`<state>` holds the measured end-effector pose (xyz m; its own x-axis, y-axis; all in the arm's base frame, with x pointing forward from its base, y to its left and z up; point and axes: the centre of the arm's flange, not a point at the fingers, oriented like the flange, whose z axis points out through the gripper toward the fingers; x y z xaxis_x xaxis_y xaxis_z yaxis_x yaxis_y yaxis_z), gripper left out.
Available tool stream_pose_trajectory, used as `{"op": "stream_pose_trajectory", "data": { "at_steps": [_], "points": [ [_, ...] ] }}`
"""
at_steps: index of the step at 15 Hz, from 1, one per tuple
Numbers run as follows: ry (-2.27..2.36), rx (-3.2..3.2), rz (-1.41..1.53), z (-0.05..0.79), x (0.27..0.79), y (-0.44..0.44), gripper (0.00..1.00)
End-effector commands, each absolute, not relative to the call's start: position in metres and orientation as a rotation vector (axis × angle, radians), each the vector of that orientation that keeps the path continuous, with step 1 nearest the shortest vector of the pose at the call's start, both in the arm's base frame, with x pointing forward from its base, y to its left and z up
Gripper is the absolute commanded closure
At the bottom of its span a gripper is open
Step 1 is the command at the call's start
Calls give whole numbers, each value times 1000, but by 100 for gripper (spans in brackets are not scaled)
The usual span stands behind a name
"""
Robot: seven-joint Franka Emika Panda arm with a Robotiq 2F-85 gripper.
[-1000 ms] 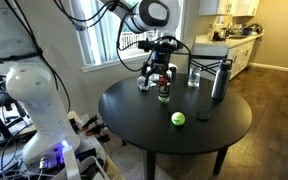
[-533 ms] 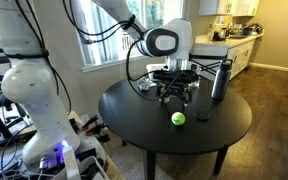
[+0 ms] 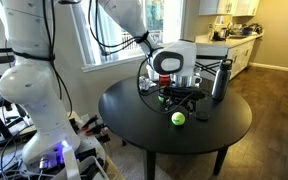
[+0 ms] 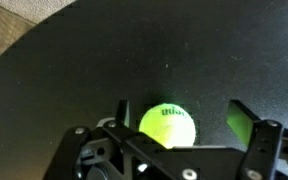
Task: Put the green ball in the container
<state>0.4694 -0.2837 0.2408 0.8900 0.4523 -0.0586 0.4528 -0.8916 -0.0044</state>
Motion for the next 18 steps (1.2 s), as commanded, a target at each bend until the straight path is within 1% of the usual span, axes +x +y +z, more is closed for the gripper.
{"op": "stream_pose_trajectory", "data": {
  "at_steps": [1,4,9,18],
  "points": [
    [800,3040,-63,216,497,-289,0],
    [832,3039,-92,200,507,-286,0],
    [845,3049,-114,182,507,-287,0],
    [901,3055,-83,175,504,-286,0]
  ]
}}
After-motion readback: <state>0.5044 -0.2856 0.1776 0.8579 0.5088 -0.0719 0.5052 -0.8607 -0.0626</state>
